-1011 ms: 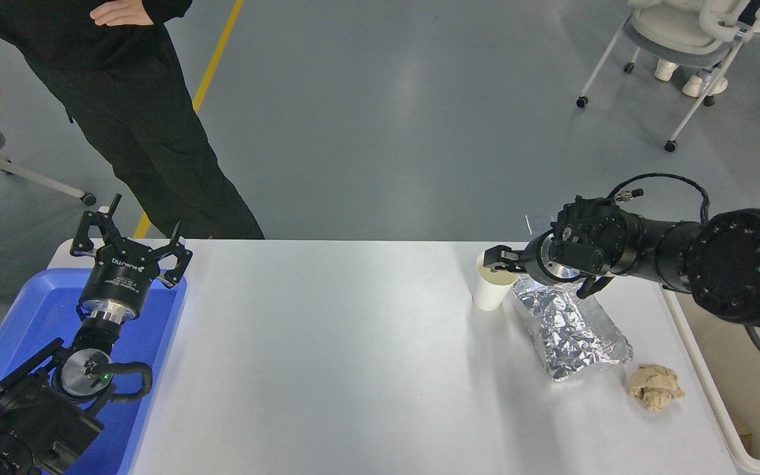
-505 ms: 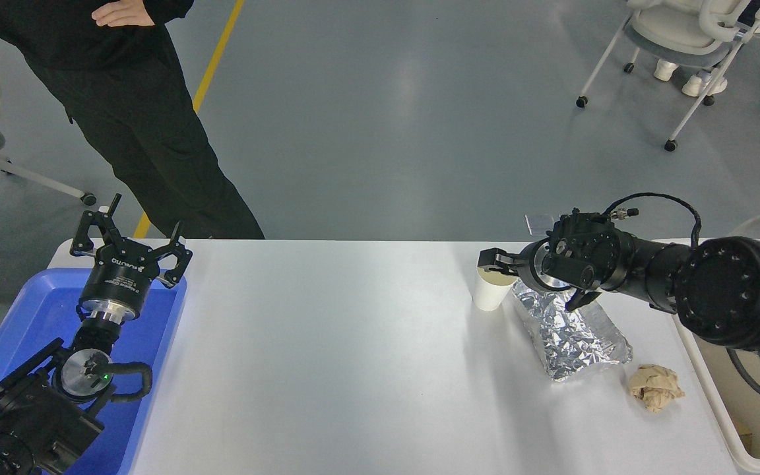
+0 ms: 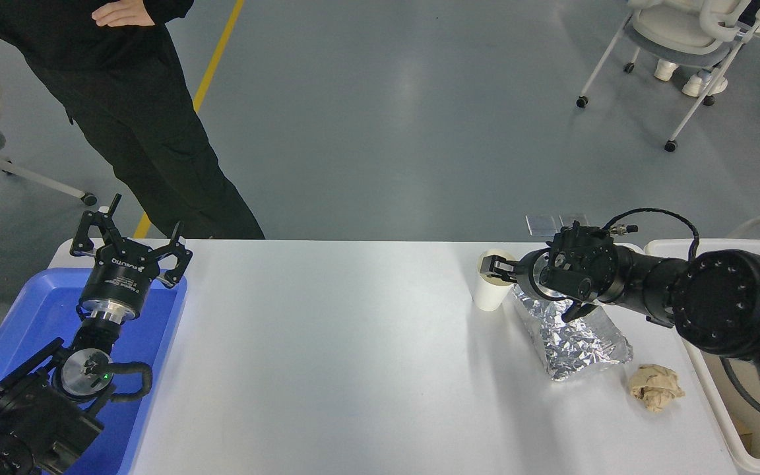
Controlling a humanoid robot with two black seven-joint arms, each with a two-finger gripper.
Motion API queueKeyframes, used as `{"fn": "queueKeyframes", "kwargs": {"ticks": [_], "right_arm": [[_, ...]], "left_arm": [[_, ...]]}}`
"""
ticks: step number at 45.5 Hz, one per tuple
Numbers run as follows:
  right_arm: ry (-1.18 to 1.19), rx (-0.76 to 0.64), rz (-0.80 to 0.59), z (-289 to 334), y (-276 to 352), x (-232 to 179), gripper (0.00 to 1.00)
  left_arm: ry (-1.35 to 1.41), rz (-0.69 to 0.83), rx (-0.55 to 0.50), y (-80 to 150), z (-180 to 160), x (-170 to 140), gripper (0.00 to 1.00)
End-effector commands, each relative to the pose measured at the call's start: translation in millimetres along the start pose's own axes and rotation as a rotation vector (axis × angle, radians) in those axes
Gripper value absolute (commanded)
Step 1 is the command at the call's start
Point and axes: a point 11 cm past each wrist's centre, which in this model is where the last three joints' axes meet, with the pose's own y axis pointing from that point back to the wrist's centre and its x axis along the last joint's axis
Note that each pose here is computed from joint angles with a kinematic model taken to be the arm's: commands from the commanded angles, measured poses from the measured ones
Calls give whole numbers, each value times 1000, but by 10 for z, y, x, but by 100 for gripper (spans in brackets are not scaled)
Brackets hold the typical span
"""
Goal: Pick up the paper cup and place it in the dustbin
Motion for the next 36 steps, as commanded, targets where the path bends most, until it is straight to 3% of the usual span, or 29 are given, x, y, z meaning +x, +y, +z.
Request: {"fn": "queueKeyframes", "kwargs": {"ticks": [1,6,14,19,23,36], "right_arm": [[-14,7,-3,-14,-1,-16,39],[-17,11,-2,-24,6,-3,35],[-21,12,-11,-29,10,-24,14],[-22,13,-12,-29,13,-23,12],[-23,12,-22,-27,15,-44,0],[-36,15,-47,-14,26,-95,0]], "left_arm": [[0,0,0,0,0,0,100],[0,0,1,0,-2,0,100],[0,0,1,0,-2,0,100],[0,0,0,0,0,0,100],[0,0,0,0,0,0,100],[0,0,0,0,0,0,100]]}}
